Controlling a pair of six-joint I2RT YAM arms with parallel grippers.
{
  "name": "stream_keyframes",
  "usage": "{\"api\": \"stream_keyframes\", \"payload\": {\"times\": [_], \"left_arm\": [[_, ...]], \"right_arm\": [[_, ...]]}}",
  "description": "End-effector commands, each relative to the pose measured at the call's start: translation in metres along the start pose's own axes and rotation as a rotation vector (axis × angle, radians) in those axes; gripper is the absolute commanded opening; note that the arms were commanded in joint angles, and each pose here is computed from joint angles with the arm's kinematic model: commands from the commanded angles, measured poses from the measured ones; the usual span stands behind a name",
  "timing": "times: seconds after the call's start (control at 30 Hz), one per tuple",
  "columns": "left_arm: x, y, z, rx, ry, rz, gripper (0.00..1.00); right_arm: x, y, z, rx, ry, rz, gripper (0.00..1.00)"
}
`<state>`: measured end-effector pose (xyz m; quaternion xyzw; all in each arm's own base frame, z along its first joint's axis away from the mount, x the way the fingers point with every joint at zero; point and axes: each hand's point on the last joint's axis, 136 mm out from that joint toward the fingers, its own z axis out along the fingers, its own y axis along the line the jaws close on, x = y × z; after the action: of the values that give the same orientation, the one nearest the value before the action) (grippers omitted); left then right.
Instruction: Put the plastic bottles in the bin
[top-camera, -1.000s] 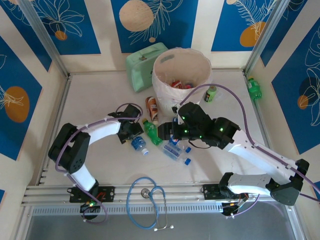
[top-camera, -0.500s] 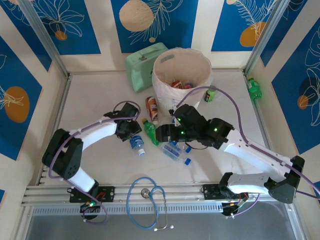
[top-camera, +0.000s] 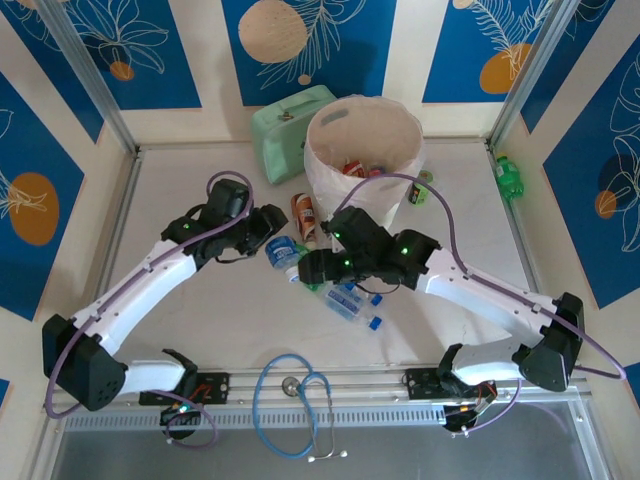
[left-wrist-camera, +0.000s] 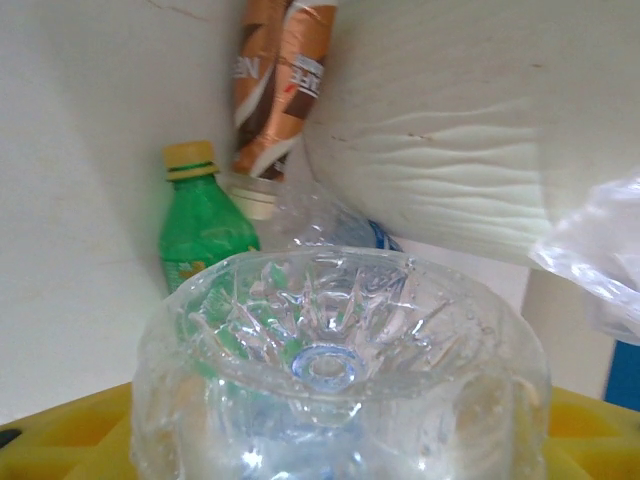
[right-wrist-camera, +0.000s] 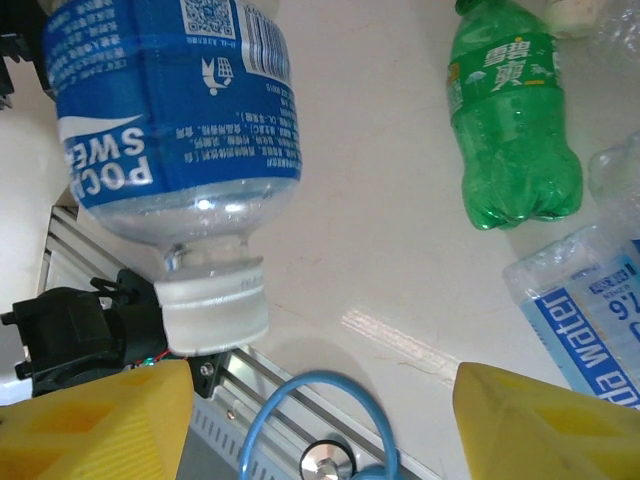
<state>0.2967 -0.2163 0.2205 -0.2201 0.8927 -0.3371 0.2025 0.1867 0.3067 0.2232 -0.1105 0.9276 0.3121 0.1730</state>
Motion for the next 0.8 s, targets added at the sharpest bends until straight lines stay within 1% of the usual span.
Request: {"api": "stream_keyframes", "payload": {"times": [0.0, 0.17, 0.33, 0.43, 0.63, 0.77], "left_arm": [[0.001, -0.022, -0.009, 0.083, 0.035, -0.022, 0.62], [0.003, -0.031, -0.012, 0.13, 0.046, -0.037, 0.62], [0.002, -0.035, -0.016, 0.148, 0.041, -0.038, 0.62], [0.003, -0.037, -0.015, 0.166, 0.05, -0.052, 0.62], [0.005, -0.044, -0.013, 0.206, 0.066, -0.08, 0.62], [0.003, -0.047, -0.016, 0.221, 0.059, -0.078, 0.62]], "right_arm": [[-0.006, 0.026, -0.006, -0.091, -0.001, -0.023, 0.66], [-0.007, 0.033, -0.004, -0.11, 0.004, -0.034, 0.6], [-0.005, 0.035, 0.003, -0.124, 0.015, -0.021, 0.53], [-0.005, 0.036, 0.003, -0.129, 0.014, -0.02, 0.5], [-0.004, 0.039, 0.006, -0.137, 0.028, -0.026, 0.49], [-0.003, 0.038, 0.006, -0.13, 0.024, -0.024, 0.43]]}}
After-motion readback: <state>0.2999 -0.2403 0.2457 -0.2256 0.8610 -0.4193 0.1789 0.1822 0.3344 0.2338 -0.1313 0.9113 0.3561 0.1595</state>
